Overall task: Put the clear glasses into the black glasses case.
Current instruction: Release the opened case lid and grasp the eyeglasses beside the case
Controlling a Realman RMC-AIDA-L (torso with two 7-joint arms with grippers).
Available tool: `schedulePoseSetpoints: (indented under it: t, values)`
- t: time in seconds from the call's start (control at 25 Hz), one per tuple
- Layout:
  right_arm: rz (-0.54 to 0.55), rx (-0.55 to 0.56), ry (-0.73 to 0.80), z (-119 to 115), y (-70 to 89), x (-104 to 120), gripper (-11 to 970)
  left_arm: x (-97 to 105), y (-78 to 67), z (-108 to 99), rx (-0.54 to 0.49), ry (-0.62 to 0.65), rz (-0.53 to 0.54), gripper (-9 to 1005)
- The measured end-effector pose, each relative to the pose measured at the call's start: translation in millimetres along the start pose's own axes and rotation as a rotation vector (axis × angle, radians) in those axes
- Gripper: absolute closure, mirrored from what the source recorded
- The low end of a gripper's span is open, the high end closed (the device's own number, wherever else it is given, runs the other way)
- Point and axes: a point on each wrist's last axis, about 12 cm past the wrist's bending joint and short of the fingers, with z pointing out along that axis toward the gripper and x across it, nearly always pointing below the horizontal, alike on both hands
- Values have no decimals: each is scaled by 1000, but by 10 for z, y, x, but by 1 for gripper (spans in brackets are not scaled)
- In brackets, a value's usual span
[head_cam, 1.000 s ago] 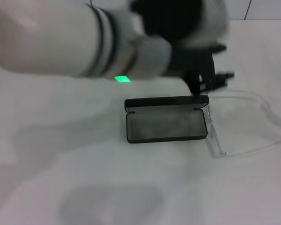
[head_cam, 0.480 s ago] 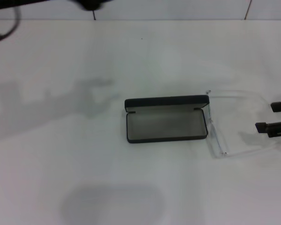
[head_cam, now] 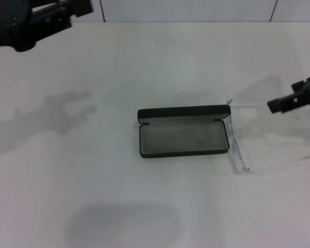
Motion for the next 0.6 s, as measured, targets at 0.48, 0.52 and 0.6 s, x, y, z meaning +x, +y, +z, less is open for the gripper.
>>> schedulePoseSetpoints:
  t: [0.48,0.52,0.6]
  values:
    - [138,32,196,386,67,-349,175,228,142,-80,-53,-48,95,555]
    - [137,25,208,437,75,-359,178,235,143,-80,-54,-49,100,555]
    - [130,18,219,519,89,-384,182,249,146,-79,-54,-42,107,555]
